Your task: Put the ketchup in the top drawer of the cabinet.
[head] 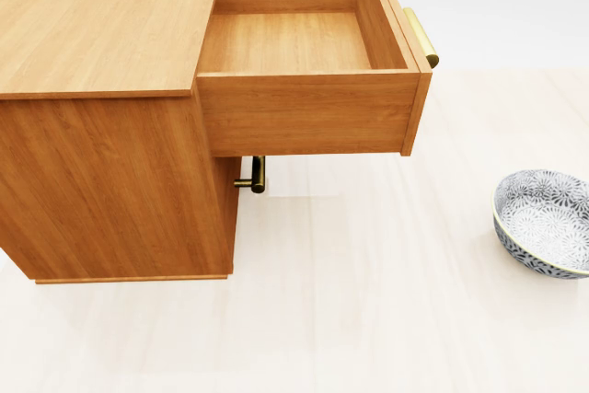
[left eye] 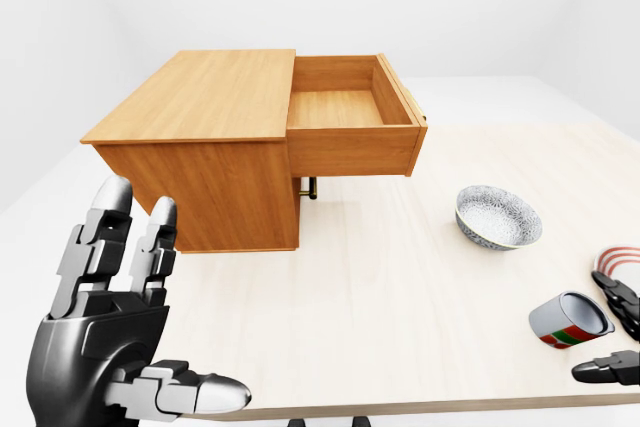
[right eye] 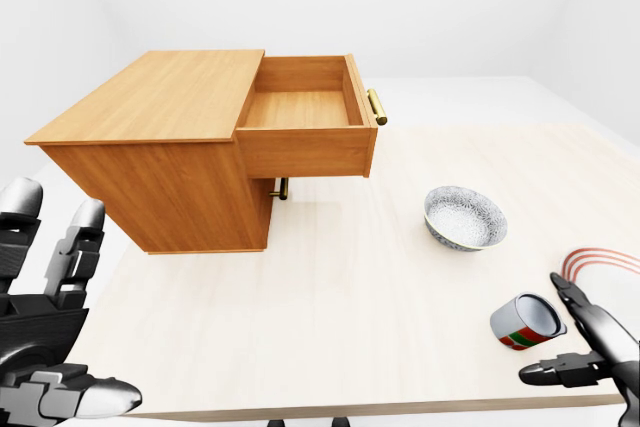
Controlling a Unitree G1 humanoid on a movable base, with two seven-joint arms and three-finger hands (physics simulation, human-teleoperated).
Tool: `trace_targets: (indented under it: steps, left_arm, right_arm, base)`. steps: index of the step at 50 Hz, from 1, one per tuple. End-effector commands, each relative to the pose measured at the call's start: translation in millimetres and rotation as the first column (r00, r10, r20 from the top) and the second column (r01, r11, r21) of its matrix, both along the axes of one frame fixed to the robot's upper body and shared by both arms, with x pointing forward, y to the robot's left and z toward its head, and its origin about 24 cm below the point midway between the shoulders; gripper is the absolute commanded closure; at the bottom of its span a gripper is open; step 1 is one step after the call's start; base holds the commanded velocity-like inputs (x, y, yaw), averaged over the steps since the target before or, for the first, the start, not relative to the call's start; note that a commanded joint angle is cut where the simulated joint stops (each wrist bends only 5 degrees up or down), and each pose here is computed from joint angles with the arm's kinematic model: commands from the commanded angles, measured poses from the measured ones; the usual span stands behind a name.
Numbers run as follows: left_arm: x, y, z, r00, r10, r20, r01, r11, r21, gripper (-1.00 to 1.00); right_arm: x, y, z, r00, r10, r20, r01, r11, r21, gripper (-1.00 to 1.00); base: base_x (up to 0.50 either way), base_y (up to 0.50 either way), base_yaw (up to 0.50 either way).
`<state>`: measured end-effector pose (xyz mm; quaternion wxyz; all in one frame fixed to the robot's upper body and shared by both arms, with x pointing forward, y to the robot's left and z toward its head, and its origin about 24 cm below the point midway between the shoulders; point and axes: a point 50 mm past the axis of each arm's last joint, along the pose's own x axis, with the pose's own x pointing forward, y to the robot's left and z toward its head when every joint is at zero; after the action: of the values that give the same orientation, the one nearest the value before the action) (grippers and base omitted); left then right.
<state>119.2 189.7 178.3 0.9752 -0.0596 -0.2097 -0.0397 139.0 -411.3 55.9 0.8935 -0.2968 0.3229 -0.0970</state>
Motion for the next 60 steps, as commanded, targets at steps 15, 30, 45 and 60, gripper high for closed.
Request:
trace_targets:
  steps: [15,30,45,60]
  left_arm:
    - [-0.9,-2,-1,1.000,-0.005,-0.002,0.005,1.000,0.005,-1.00]
    - [-0.4,-3,-1,1.000,-0.005,-0.004,0.005,1.000,0.005,-1.00]
    - [-1.0,-2,-1,1.000,-0.005,-0.001,0.005,1.000,0.005,-1.00]
    - [-3.4,-1,0,1.000,-0.006,0.003,0.006,1.000,0.004,-1.00]
  right_arm:
    - [1,1,-15,0.999,0.008,-0.051,-0.005,0.999,0.051,-0.86]
    - [1,4,-17,0.999,0.018,-0.049,-0.015,0.998,0.061,1.00]
    - [17,25,12,0.994,0.100,0.050,-0.097,0.993,-0.065,1.00]
    - [42,99,114,0.889,0.371,0.269,-0.190,0.833,-0.520,1.00]
  base:
    - [0.00,0.00,0.00]
    - [0.00,0.00,0.00]
    - [0.00,0.00,0.00]
    - [0.00,0.00,0.00]
